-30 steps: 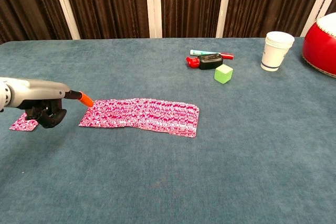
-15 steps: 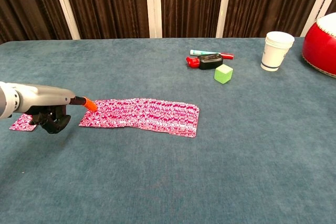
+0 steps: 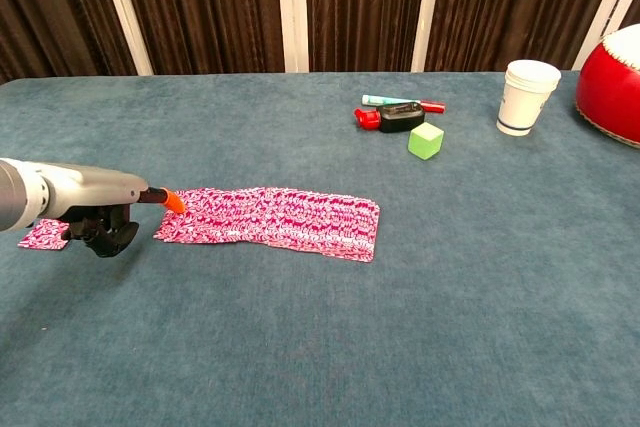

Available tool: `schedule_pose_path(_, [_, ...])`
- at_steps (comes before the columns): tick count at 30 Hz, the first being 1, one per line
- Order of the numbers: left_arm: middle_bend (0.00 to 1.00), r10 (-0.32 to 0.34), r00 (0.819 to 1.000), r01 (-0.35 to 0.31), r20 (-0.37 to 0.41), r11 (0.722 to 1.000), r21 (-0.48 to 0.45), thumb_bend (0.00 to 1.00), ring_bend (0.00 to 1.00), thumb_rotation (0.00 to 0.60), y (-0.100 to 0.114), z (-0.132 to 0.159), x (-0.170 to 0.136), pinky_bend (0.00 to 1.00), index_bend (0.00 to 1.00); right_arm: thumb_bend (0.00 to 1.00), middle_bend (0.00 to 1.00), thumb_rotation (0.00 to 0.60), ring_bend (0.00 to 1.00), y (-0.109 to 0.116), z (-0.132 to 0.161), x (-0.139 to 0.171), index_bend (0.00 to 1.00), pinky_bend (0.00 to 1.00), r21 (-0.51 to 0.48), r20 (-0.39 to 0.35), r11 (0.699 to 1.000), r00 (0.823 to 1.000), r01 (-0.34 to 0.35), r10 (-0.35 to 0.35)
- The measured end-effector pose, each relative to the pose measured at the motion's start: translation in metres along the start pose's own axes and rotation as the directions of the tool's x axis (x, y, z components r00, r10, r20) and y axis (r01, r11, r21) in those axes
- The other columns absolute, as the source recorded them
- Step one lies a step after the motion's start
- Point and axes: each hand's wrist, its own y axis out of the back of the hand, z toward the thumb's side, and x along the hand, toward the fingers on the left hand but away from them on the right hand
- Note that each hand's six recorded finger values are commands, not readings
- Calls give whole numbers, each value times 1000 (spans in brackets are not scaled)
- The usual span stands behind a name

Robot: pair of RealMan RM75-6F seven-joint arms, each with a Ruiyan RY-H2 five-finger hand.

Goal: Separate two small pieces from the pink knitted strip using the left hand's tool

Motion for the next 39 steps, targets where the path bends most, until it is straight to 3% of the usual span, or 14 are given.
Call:
schedule_pose_path(22, [843, 9, 998, -5, -69, 999, 53, 1000, 811, 600, 8, -11, 17, 716, 100, 285, 150, 600, 228, 0, -2, 0, 14, 238, 7, 10, 1000, 1000, 0, 0])
schedule_pose_path(39, [843, 30, 991, -19, -133, 996, 85, 1000, 811, 600, 28, -25, 33, 716, 99, 285, 150, 600, 228, -7, -2, -1, 14, 238, 22, 20, 1000, 1000, -19, 19])
